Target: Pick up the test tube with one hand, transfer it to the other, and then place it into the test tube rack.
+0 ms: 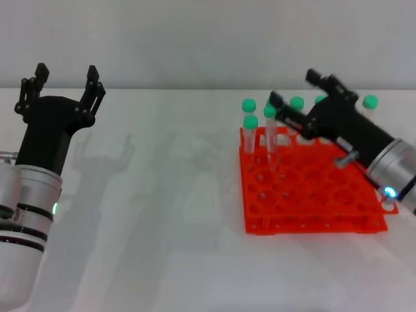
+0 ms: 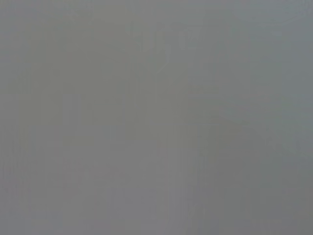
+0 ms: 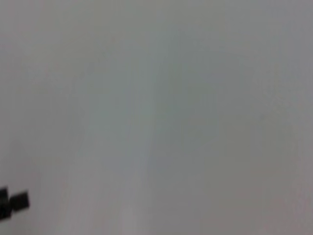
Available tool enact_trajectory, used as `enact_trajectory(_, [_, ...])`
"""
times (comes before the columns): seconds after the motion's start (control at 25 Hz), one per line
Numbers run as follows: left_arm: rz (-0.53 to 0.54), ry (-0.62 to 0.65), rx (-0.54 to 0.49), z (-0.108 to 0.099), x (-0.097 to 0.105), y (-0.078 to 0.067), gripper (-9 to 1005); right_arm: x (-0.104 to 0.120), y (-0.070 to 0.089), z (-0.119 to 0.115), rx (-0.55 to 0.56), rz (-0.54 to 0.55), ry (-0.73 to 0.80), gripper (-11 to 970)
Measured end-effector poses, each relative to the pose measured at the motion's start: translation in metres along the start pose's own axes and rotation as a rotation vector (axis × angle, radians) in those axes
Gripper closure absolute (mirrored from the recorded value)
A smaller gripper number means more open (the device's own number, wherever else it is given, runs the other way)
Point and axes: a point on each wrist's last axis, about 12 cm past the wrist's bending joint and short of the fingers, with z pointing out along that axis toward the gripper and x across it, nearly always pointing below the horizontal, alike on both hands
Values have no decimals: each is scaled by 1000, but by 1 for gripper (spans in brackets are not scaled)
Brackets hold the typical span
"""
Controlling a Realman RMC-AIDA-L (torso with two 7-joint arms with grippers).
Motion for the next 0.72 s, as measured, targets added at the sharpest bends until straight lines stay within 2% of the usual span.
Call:
enact_trajectory(0.12, [3,4,-8,-1,1,2,164,-7,-9,-5,46,6,-58,91])
enact_trajectory(0.32, [10,9,-11,-1,2,4,163,-8,-33,-25,186,11,-94,91])
enact_trajectory(0.48, [16,21,-14,-2,4,6,163,-2,-50,-47,305,-27,-77,91])
enact_trajectory(0.72, [20,30,-32,-2,5,10,163,3,-64,-70,415,-117,-57,91])
